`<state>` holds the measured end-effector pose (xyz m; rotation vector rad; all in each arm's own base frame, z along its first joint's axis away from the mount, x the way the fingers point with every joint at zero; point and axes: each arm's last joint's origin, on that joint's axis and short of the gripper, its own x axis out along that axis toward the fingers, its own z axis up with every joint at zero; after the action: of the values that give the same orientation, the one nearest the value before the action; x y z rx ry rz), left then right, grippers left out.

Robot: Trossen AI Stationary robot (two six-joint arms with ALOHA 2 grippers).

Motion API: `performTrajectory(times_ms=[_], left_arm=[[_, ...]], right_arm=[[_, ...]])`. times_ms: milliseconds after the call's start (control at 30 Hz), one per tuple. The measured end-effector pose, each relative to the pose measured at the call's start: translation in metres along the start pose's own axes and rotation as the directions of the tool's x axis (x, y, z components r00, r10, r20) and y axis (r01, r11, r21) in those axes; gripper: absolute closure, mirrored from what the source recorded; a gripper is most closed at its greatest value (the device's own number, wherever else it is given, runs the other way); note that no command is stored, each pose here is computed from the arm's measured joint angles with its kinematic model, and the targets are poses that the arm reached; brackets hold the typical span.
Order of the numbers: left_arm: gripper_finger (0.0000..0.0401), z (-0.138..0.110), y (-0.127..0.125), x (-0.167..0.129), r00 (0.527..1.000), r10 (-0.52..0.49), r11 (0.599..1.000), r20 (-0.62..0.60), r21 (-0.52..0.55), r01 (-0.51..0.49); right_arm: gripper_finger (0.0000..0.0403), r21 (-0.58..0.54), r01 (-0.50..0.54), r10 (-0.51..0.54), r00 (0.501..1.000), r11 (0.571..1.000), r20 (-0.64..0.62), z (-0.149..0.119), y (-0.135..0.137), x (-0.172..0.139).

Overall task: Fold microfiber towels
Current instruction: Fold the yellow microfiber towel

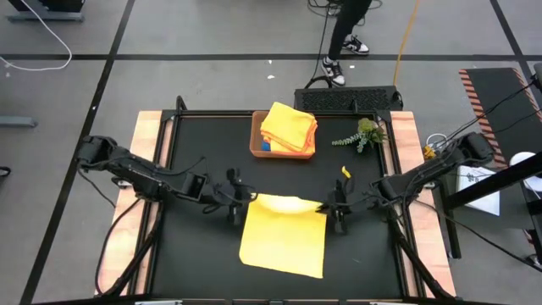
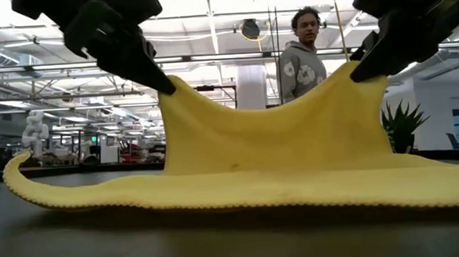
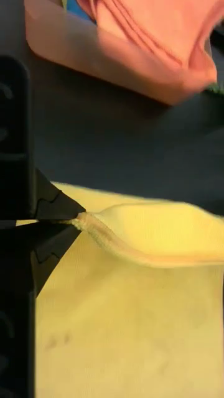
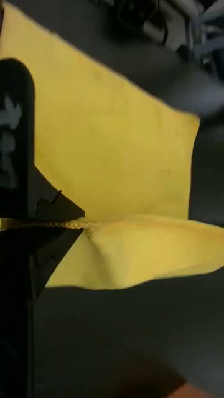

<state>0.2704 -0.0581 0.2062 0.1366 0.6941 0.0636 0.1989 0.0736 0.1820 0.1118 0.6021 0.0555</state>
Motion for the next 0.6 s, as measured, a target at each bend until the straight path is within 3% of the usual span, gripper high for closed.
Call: performTrajectory(times_ms=[367, 600], left_arm=[[0.0399, -0.004, -0.032, -0.008, 0.996, -0.09, 0.995, 0.003, 0.045, 0.09], [0.0399, -0.016, -0.053, 0.001, 0.99, -0.126, 0.991, -0.058, 0.037, 0.129]], right_arm=[[0.0403, 0.035, -0.084, 0.086, 0.996, 0.996, -0.036, -0.012, 0.024, 0.01], [0.0403, 0.018, -0.235, 0.235, 0.972, 0.972, 0.007, -0.014, 0.044, 0.017]])
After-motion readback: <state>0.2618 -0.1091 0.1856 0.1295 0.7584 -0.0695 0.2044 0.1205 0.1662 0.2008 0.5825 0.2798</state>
